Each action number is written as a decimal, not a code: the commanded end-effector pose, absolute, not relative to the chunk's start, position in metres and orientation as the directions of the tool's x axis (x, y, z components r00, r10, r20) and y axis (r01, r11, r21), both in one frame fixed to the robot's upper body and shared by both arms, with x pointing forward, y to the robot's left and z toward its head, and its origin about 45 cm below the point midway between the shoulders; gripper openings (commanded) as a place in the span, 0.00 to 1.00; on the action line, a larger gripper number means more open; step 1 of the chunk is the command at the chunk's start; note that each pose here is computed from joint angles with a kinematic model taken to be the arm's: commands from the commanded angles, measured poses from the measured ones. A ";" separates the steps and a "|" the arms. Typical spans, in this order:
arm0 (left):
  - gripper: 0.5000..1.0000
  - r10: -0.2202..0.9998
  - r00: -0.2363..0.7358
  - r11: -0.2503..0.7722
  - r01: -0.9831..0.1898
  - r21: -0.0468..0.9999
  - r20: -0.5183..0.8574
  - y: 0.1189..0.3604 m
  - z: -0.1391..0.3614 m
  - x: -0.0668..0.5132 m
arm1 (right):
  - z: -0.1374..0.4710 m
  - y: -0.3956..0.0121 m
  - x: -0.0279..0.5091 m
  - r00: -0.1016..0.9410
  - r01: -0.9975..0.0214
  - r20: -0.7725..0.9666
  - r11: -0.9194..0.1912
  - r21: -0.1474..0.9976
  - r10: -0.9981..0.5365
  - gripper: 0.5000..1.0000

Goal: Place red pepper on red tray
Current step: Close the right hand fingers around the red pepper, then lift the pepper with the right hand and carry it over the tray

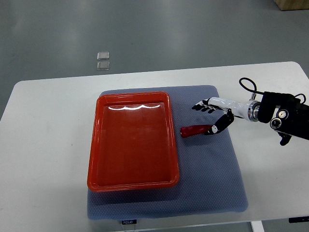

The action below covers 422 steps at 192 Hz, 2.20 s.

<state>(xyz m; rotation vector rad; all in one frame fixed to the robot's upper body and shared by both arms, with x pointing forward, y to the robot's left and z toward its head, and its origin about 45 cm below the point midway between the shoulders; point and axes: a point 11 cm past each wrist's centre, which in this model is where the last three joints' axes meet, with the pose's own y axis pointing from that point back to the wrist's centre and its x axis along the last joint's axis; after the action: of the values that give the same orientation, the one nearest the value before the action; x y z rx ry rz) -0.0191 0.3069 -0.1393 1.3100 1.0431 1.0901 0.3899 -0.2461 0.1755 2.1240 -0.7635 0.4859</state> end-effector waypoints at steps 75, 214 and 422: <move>1.00 0.981 0.191 -0.030 -0.013 0.999 0.032 0.307 -0.139 -0.019 | 0.170 -0.227 0.379 0.737 -0.648 0.610 -0.560 0.516 -0.291 0.57; 1.00 0.981 0.191 -0.033 -0.013 0.999 0.035 0.309 -0.139 -0.019 | 0.155 -0.220 0.368 0.740 -0.629 0.628 -0.582 0.516 -0.243 0.27; 1.00 0.981 0.191 -0.040 -0.014 0.999 0.042 0.310 -0.139 -0.019 | 0.282 -0.179 0.427 0.601 -0.673 0.767 -0.659 0.335 -0.224 0.00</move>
<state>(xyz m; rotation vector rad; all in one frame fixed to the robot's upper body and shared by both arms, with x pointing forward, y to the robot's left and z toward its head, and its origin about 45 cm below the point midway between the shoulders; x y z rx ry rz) -0.0186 0.3103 -0.1392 1.3162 1.0392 1.1000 0.4222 -0.1955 0.2708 2.1859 -0.7143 0.9171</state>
